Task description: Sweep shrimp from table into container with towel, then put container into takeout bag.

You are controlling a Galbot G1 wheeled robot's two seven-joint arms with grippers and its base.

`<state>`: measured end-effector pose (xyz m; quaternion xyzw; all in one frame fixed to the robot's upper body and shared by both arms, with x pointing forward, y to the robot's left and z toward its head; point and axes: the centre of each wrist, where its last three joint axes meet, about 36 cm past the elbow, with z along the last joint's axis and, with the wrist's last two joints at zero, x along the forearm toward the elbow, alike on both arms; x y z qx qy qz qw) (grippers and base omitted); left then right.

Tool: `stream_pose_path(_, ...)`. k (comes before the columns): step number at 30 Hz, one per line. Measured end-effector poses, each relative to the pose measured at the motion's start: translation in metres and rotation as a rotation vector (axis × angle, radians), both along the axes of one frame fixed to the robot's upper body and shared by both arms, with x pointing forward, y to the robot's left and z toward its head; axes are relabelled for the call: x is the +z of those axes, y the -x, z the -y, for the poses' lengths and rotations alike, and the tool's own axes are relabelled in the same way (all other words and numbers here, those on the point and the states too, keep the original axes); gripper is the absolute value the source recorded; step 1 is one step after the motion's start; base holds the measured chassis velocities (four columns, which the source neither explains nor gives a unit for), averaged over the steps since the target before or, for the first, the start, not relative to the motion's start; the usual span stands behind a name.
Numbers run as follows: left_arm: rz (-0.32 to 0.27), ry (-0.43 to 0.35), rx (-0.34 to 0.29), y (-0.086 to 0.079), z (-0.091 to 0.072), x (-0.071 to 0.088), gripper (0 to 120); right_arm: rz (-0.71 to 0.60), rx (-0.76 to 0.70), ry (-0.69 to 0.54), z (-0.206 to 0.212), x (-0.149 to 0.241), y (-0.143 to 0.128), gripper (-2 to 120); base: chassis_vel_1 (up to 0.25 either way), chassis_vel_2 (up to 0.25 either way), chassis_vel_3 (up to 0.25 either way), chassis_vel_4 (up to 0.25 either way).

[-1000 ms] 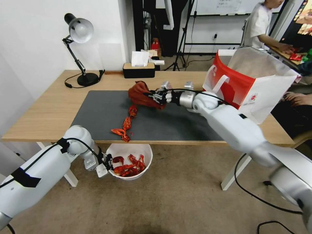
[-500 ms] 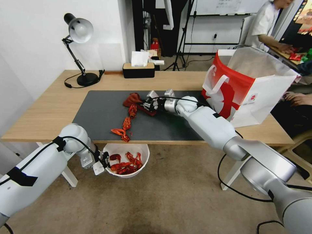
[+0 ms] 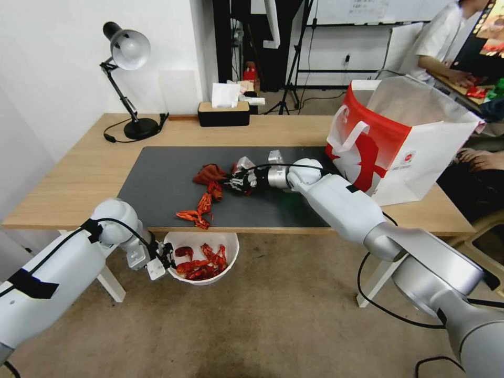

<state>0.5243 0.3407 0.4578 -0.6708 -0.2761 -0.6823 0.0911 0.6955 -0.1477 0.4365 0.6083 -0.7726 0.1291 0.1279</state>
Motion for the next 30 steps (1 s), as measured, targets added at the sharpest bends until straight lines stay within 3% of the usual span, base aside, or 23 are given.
stream_pose_path(30,0.008,0.008,0.014,-0.003,-0.007,0.003,0,-0.037,0.192,0.007,-0.018,-0.005,0.022,6,0.000,0.000,0.000,0.000)
